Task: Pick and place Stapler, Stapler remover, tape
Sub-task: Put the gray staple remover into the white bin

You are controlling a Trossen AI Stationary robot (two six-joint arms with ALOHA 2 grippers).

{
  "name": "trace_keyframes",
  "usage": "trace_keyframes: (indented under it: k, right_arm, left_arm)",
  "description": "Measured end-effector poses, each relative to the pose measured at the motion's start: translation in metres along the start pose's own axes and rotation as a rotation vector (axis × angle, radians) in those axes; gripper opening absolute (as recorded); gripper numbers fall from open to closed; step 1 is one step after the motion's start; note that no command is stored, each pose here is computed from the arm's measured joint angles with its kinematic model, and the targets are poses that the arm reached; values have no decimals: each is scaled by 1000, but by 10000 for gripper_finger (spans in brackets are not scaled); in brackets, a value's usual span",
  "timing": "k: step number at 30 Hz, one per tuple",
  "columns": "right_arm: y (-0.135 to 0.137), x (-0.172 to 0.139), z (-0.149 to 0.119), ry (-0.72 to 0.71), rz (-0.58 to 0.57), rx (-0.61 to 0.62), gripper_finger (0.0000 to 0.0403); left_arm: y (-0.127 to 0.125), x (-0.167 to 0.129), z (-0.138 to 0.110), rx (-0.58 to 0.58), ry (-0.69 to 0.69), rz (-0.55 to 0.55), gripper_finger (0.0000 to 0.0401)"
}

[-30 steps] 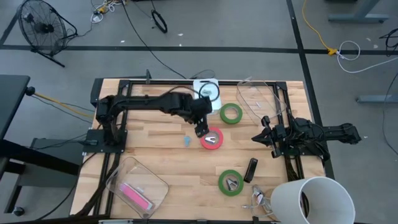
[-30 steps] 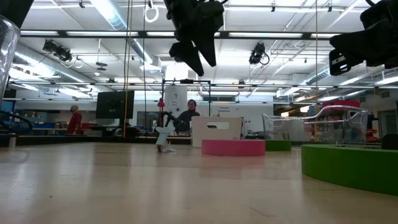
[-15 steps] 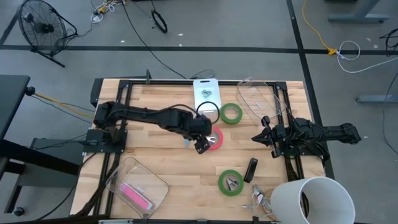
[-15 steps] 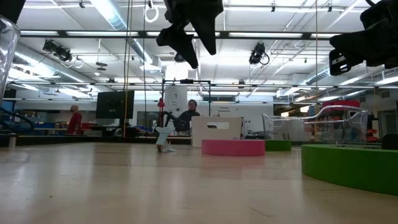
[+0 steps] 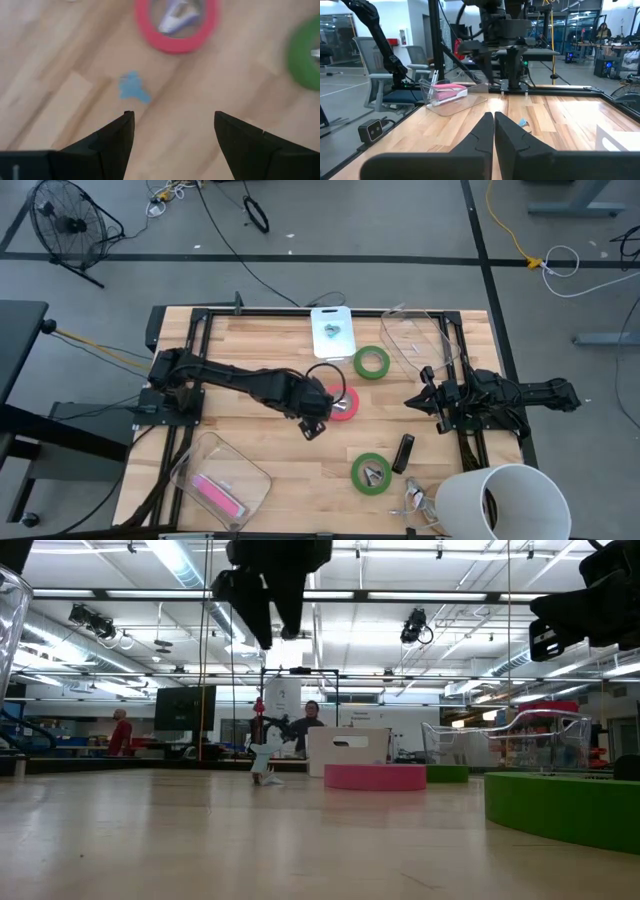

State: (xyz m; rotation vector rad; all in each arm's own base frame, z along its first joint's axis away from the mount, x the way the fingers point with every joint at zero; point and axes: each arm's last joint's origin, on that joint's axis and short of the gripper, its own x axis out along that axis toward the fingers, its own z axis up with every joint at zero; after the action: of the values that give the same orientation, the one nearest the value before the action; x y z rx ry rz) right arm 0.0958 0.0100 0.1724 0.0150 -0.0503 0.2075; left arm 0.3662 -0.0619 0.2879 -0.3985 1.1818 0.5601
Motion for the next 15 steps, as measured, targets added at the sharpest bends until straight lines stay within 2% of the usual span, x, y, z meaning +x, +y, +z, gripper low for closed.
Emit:
trace_keyframes:
  k: [3, 11, 15]
  right_arm:
    - [0, 0, 0, 0, 0, 0, 20]
    - [0, 0, 0, 0, 0, 0, 20]
    - [0, 0, 0, 0, 0, 0, 20]
  left_arm:
    - [2, 0, -1, -14, -19, 44, 277]
    - [4, -4, -2, -8, -29, 35, 277]
    - [2, -5, -4, 73, -29, 34, 277]
